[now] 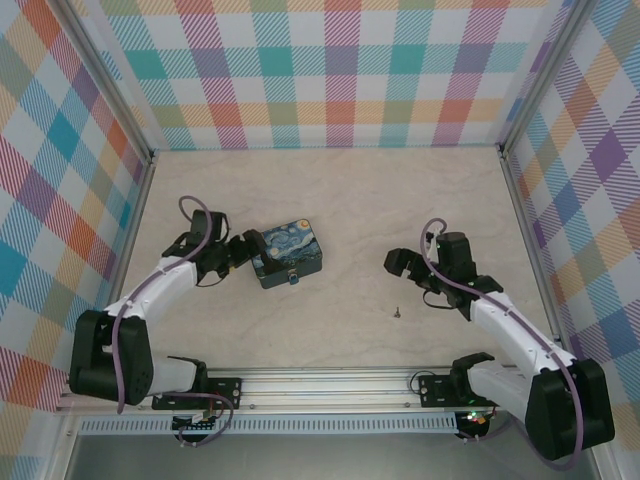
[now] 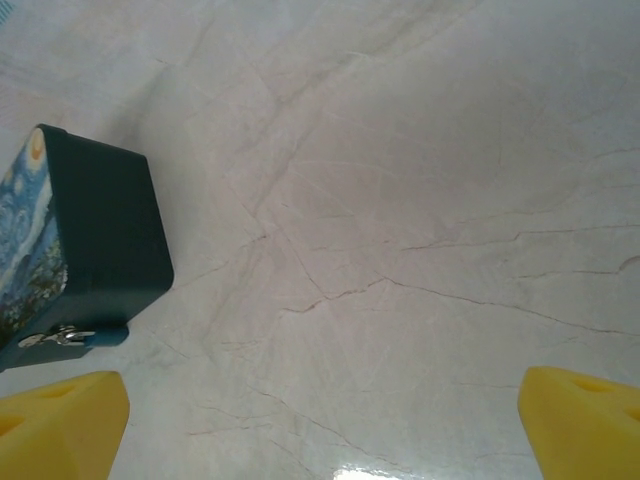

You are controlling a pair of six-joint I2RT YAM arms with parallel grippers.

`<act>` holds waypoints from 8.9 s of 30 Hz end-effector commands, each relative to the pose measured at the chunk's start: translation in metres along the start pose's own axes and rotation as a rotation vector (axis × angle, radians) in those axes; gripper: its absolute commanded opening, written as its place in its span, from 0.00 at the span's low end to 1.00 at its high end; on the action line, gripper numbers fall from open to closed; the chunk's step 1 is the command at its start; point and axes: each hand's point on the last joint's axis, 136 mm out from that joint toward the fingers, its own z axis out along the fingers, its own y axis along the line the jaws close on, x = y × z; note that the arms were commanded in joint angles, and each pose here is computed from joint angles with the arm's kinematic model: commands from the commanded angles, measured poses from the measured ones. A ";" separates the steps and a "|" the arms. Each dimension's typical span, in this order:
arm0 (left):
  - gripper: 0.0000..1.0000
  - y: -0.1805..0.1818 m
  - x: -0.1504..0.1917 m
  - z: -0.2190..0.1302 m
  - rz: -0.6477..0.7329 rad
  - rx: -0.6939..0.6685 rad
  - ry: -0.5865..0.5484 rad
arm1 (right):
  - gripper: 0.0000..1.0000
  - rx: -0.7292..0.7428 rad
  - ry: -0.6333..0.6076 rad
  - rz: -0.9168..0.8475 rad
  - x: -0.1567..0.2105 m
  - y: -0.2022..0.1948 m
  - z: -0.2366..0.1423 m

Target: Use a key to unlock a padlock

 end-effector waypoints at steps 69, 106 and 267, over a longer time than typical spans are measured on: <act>0.90 -0.099 -0.036 -0.033 0.260 -0.066 -0.302 | 0.50 0.505 0.438 -0.100 0.100 -0.044 0.017; 0.91 -0.100 -0.036 -0.030 0.275 -0.084 -0.282 | 0.08 0.560 0.521 -0.107 0.128 -0.052 0.012; 0.00 -0.323 0.073 -0.116 0.810 0.740 0.076 | 0.12 -1.040 -0.137 -0.437 -0.048 0.235 -0.097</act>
